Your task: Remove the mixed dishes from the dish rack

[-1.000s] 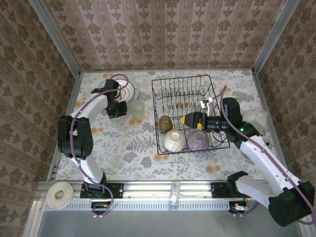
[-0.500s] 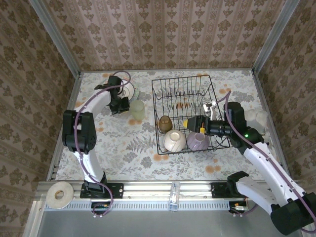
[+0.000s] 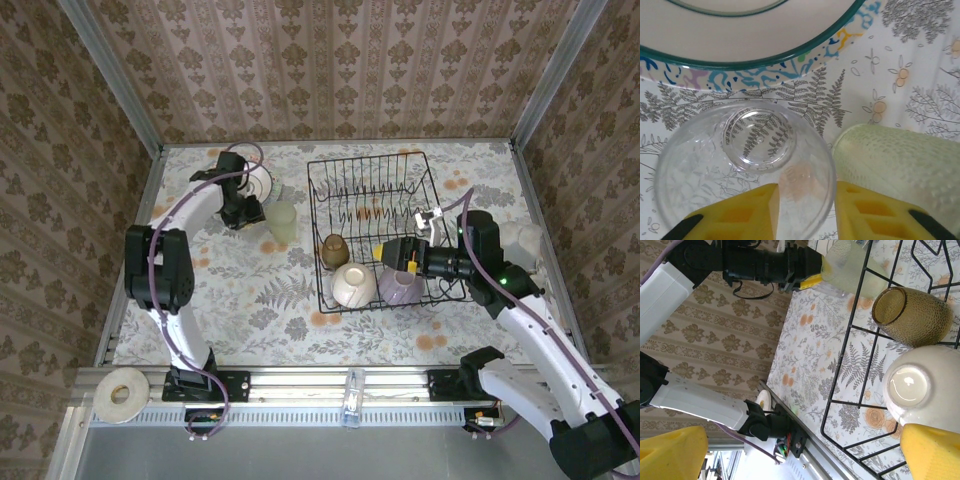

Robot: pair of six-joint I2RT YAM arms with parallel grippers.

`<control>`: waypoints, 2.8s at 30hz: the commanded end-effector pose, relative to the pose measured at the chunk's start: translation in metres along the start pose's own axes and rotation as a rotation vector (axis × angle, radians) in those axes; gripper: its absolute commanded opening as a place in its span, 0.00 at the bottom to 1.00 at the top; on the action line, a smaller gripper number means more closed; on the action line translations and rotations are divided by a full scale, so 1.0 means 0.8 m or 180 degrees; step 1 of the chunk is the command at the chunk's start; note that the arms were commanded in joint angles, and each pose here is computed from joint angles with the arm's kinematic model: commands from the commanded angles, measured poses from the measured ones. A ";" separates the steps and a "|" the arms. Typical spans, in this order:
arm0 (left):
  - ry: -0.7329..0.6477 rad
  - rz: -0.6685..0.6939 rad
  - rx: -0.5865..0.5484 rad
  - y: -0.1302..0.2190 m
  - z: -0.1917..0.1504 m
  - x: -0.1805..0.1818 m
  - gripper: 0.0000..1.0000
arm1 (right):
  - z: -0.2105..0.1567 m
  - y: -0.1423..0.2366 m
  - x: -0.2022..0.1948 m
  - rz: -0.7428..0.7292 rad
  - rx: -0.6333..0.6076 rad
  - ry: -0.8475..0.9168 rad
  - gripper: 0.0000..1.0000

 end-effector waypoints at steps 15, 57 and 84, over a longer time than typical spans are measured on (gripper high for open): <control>-0.0032 0.0012 -0.0305 0.067 -0.011 0.003 0.54 | -0.006 0.005 -0.001 0.0001 -0.0033 -0.0062 1.00; -0.1724 -0.1798 -0.2678 0.240 -0.204 -0.056 1.00 | 0.031 -0.195 -0.066 -0.2460 0.0523 0.0473 0.95; -0.1818 -0.1731 -0.2299 0.207 -0.209 -0.062 1.00 | 0.041 -0.254 -0.113 -0.3122 0.0602 0.0480 0.78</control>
Point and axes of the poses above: each hand's point on the last joint's axis, 136 mm out from that joint toward the fingers, its own y axis back along the fingers, its own x axis along the line the jaws close on, z = x × y, the point moved 5 cm from there along y, back along the fingers, and after that the axes turned 11 degrees about -y, right-handed, at the moved point
